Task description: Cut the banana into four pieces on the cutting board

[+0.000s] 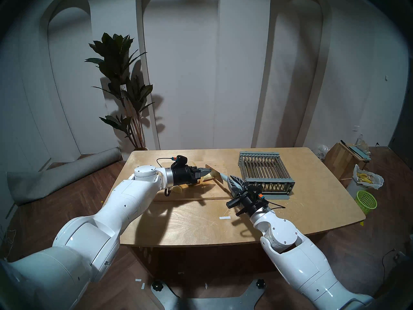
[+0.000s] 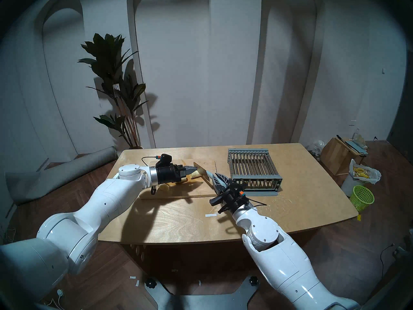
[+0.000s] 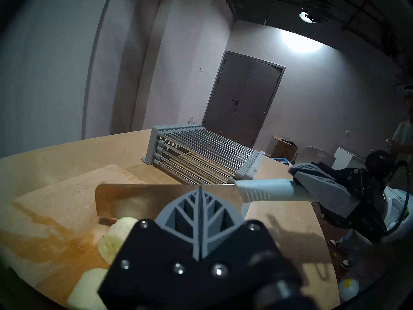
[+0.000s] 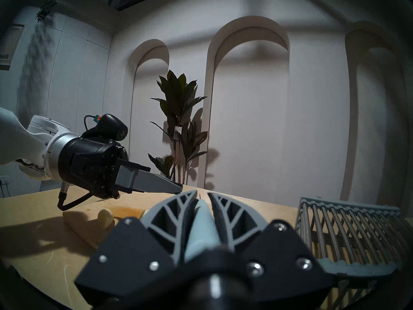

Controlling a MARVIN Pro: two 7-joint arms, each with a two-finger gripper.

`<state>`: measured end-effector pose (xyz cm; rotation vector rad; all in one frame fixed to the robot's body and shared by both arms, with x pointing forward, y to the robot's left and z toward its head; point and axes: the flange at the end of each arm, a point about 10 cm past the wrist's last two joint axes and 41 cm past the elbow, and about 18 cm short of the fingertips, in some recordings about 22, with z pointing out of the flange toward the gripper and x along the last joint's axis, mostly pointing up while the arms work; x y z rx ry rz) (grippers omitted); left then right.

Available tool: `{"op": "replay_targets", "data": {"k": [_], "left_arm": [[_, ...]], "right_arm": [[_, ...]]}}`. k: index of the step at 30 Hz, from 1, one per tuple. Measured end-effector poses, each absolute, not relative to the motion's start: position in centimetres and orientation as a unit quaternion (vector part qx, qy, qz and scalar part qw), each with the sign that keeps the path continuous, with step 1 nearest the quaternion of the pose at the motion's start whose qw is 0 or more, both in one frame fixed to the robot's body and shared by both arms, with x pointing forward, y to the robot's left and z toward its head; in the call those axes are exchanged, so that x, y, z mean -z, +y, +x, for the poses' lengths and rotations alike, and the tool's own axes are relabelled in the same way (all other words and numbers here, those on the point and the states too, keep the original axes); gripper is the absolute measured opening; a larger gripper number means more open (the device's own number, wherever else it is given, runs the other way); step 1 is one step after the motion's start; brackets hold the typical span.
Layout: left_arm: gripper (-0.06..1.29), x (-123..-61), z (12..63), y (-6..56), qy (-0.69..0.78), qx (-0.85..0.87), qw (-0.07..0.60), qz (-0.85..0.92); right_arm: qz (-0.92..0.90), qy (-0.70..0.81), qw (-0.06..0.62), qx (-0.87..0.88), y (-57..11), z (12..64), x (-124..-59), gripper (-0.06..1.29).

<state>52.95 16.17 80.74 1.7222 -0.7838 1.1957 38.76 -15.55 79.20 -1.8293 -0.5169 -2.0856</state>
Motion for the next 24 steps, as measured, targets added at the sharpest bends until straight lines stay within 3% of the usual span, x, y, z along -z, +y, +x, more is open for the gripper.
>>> {"op": "replay_targets", "data": {"k": [24], "left_arm": [[-0.03, -79.3, 53.2, 16.8, -0.312, -0.469, 0.432, 0.705]], "right_arm": [[-0.665, -0.159, 0.175, 0.709, -15.9, 39.4, -78.8, 0.25]]}}
